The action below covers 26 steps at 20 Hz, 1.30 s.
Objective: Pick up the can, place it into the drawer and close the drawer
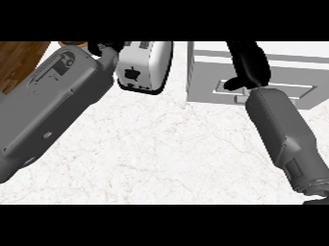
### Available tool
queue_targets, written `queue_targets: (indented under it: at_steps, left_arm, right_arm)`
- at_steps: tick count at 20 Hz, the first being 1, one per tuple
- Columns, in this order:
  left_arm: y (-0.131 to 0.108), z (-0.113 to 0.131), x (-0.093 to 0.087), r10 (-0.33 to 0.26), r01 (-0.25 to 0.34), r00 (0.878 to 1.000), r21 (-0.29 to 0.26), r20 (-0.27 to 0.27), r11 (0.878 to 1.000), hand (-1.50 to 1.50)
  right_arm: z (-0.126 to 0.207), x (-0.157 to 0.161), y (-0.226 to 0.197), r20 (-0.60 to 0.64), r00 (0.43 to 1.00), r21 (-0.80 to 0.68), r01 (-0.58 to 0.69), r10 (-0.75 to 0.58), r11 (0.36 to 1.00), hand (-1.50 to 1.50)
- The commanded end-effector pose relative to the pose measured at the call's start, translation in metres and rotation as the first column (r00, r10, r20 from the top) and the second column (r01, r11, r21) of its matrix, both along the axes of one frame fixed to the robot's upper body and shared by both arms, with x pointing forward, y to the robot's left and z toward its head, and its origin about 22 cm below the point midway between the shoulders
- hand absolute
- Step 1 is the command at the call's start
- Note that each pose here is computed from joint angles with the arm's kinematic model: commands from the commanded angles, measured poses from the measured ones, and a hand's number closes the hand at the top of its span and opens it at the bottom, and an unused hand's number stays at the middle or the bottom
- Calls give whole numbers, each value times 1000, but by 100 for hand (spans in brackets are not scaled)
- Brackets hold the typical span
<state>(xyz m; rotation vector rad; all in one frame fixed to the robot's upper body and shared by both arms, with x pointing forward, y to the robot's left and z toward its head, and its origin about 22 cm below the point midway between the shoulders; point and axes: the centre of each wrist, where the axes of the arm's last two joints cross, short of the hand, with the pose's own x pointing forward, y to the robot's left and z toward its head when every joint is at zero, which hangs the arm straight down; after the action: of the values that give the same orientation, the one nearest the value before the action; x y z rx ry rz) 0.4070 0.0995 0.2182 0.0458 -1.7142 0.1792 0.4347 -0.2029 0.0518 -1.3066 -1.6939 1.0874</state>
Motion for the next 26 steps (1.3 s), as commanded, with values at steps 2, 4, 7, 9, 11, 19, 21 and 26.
queue_targets:
  at_steps: [2, 4, 7, 9, 11, 19, 21, 26]
  left_arm:
    - [1, 4, -8, -11, 11, 1000, 13, 18, 1000, -150]
    - [-2, 1, -14, -14, 14, 1000, 5, 11, 1000, -150]
    - [14, -8, -8, -12, 12, 1000, 20, 6, 1000, -150]
    - [6, 10, -13, -20, 20, 1000, 14, 24, 1000, -150]
    - [20, 2, -18, -31, 31, 999, 13, 17, 999, -150]
    - [16, 12, -21, -35, 35, 999, 6, 19, 999, -150]
    - [26, 6, -22, -47, 47, 999, 12, 12, 999, -150]
    - [18, 12, -27, -55, 55, 998, 17, 11, 998, -150]
  right_arm:
    - [4, 9, 2, 24, 998, 22, 59, -59, 998, -150]
    - [15, 15, 2, 44, 997, 12, 63, -63, 998, -150]
    - [42, 26, -3, 60, 996, 22, 59, -61, 998, -150]
    - [39, 26, 0, 75, 995, 1, 60, -60, 998, -150]
    - [33, 24, -11, 77, 993, 6, 92, -92, 996, -150]
    - [79, 39, -8, 41, 997, 25, 61, -62, 998, -150]
    - [80, 39, -11, -13, 1000, 103, -1, 3, 995, -150]
    - [64, 37, 21, -71, 993, 461, -51, 94, 886, -150]
